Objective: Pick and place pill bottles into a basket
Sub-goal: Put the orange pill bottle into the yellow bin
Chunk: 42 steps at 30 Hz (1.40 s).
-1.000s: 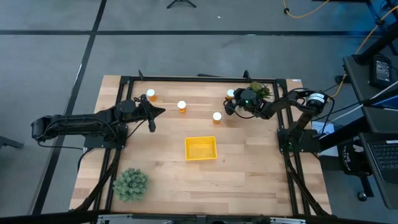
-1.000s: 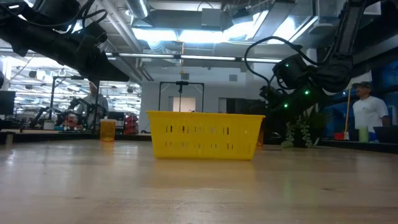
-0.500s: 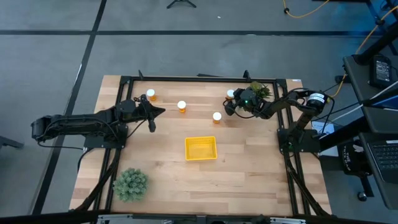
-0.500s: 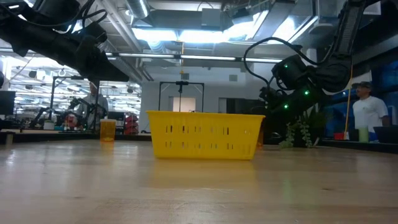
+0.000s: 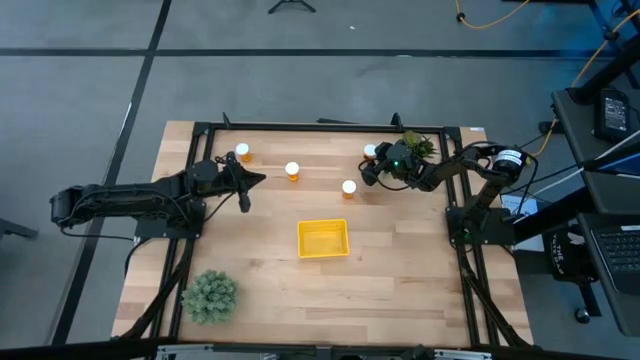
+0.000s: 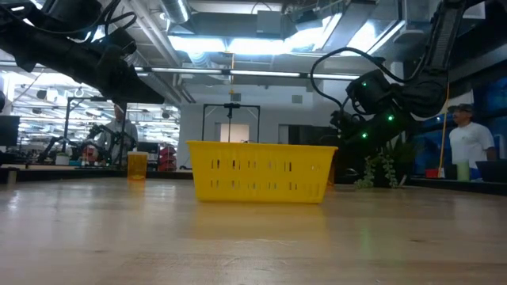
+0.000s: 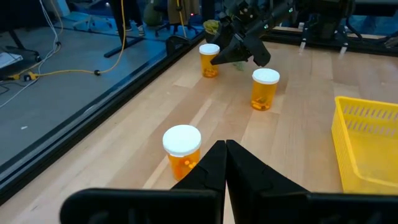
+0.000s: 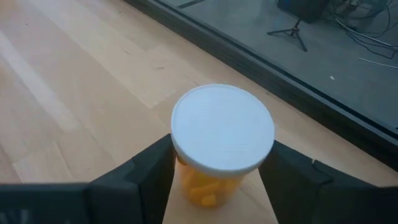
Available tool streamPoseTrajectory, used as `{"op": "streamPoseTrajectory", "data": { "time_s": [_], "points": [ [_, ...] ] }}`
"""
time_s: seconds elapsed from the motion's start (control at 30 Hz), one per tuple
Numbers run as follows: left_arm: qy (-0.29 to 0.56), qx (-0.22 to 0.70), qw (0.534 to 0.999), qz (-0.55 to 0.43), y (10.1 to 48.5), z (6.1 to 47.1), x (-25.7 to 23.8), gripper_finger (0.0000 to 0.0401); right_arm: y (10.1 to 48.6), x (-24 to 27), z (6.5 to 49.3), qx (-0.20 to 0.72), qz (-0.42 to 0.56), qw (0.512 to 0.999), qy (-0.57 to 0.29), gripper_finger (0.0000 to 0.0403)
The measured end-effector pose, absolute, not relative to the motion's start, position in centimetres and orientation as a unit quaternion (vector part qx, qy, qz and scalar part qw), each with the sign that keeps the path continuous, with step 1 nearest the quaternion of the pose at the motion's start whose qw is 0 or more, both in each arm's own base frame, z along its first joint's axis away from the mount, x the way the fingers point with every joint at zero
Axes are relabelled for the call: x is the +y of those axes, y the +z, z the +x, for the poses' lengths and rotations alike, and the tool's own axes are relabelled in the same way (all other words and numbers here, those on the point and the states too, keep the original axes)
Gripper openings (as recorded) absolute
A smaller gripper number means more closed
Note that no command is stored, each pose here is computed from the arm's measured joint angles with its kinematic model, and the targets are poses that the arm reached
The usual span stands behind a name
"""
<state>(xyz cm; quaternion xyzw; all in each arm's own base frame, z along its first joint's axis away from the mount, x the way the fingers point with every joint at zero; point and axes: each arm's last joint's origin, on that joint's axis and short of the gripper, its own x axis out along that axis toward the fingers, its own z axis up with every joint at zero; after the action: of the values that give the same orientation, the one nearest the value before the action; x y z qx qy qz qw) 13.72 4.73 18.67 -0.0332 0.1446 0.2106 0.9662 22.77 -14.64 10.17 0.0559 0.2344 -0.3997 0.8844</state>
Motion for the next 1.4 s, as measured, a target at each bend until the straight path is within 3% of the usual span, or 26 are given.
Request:
{"op": "streamPoseTrajectory", "data": {
  "time_s": [0.5,1.13,1.4],
  "points": [
    [0.210,0.145,0.966,-0.033,18.7,13.7,4.7,0.0004,10.5,-14.2,23.0,0.230,0.048,0.890,-0.391,0.0213],
    [0.211,0.144,0.966,-0.033,18.7,13.7,4.7,0.0004,17.2,-9.8,22.9,0.175,0.015,0.930,-0.322,0.0213],
    [0.211,0.144,0.966,-0.034,18.7,13.7,4.7,0.0004,19.9,-6.8,22.1,0.152,-0.009,0.958,-0.245,0.0213]
  ]
}}
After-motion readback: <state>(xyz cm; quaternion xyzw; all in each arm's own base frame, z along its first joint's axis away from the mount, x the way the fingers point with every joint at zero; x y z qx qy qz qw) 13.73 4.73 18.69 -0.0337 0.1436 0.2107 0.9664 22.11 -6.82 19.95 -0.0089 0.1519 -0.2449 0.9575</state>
